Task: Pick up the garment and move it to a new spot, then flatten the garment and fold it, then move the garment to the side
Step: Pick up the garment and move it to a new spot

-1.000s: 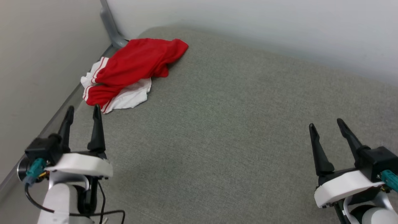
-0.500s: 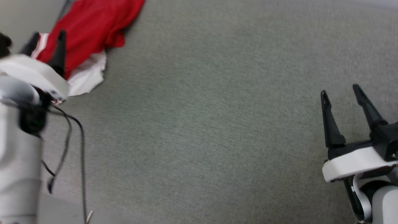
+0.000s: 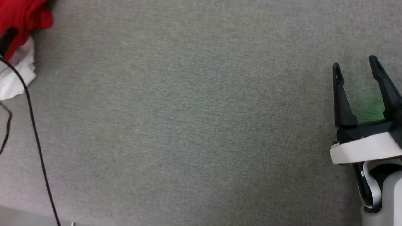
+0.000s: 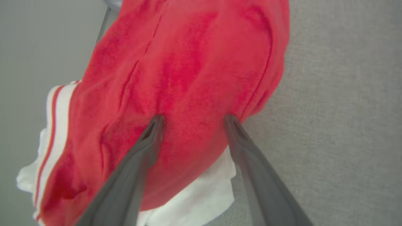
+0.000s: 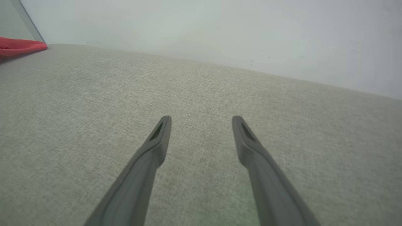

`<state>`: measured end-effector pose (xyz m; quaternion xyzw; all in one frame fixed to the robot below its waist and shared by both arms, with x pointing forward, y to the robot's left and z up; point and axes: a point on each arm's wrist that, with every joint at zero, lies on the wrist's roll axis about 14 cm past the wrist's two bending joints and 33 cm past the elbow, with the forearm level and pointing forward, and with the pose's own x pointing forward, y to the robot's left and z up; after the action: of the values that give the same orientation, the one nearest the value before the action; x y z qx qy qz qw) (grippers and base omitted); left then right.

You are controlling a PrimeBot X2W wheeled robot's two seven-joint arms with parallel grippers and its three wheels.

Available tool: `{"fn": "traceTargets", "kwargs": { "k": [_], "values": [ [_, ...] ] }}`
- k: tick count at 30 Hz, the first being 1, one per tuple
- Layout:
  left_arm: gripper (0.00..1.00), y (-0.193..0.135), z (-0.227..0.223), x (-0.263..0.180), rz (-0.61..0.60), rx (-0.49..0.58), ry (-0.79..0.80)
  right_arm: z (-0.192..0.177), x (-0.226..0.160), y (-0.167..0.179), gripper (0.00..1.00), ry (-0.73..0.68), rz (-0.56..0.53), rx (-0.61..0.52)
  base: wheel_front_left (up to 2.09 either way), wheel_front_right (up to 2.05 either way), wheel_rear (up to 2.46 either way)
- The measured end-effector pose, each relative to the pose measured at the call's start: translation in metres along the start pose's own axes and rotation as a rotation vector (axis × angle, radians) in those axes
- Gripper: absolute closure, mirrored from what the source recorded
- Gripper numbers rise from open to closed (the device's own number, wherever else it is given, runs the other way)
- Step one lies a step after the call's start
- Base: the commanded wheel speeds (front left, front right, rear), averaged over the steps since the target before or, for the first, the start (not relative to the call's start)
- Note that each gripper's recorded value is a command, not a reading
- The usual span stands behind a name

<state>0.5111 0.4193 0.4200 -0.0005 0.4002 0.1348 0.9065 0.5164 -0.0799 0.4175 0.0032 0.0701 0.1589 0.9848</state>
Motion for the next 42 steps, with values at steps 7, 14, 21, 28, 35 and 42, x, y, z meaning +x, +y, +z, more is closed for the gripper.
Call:
{"fn": "traceTargets", "kwargs": {
  "k": [7, 14, 21, 28, 35, 42],
  "values": [
    [0.00, 0.013, -0.053, 0.034, 0.045, -0.056, 0.233, -0.024, 0.002, -0.018, 0.00, 0.040, -0.042, -0.004, 0.00, 0.00, 0.00],
    [1.00, 0.011, -0.057, 0.038, 0.051, -0.059, 0.196, -0.021, 0.004, -0.020, 0.00, 0.039, -0.048, -0.043, 0.00, 0.00, 0.00],
    [1.00, 0.019, -0.015, 0.020, 0.075, -0.043, -0.087, 0.007, 0.003, -0.013, 0.00, -0.020, -0.033, -0.045, 0.00, 0.00, 0.00],
    [1.00, 0.030, 0.063, -0.037, 0.094, -0.013, -0.480, 0.041, -0.015, -0.008, 0.00, -0.082, -0.032, -0.025, 0.00, 0.00, 0.00],
    [1.00, 0.026, 0.116, -0.105, 0.067, -0.017, -0.782, 0.073, -0.046, -0.013, 0.00, -0.141, -0.061, -0.012, 0.00, 0.00, 0.00],
    [1.00, -0.007, 0.137, -0.158, -0.039, -0.052, -0.962, 0.096, -0.084, -0.023, 0.00, -0.183, -0.109, -0.016, 0.00, 0.00, 0.00]
  ]
}}
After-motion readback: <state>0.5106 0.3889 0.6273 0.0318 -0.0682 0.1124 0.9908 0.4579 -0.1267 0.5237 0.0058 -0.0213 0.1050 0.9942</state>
